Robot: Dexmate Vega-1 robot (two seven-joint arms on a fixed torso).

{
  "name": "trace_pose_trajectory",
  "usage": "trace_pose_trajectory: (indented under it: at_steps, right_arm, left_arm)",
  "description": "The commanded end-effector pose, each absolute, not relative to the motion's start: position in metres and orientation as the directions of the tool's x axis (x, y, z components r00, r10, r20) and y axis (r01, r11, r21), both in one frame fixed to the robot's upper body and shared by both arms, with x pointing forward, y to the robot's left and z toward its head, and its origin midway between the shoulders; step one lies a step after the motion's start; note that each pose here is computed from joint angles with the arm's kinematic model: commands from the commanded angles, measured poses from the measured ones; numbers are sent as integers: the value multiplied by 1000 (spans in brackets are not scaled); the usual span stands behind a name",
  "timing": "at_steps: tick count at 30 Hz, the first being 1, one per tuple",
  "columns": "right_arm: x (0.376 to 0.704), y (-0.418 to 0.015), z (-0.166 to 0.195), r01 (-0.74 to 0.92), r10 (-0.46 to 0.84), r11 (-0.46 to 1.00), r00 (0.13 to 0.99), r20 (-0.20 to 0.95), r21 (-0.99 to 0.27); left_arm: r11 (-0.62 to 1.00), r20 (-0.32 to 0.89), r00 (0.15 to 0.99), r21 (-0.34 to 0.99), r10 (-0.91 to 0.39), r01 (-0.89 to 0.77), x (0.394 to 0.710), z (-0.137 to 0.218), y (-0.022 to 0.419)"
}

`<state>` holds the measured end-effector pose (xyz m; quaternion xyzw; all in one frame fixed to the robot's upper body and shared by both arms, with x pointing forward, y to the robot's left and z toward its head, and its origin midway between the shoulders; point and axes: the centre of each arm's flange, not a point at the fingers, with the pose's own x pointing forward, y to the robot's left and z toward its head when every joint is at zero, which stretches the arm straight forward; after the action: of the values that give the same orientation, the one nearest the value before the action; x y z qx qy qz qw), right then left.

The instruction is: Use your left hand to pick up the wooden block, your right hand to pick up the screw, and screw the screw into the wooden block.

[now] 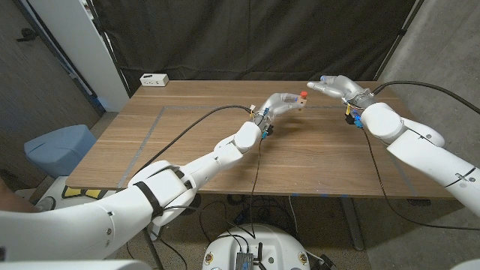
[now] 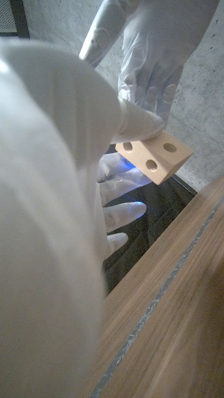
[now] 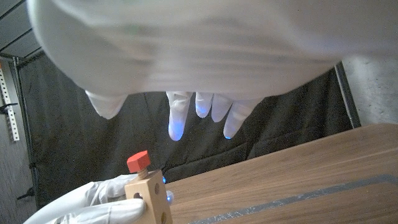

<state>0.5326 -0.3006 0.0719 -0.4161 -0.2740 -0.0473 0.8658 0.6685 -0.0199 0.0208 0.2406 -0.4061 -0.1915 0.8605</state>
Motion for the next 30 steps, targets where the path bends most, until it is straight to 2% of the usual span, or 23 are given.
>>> trace_pose_trajectory:
  at_steps: [1, 19, 30]
  right_arm:
    - [539, -304, 50, 264, 99, 798, 829, 550, -541]
    - [556, -305, 15, 185, 39, 932, 802, 596, -311]
    - [559, -306, 5, 156, 11, 964, 788, 615, -217]
  left_arm:
    - [804, 586, 605, 573, -539, 160, 675, 23, -28]
    - [802, 585, 599, 572, -546, 173, 674, 23, -35]
    - [806, 595, 594, 568, -542, 167, 671, 21, -35]
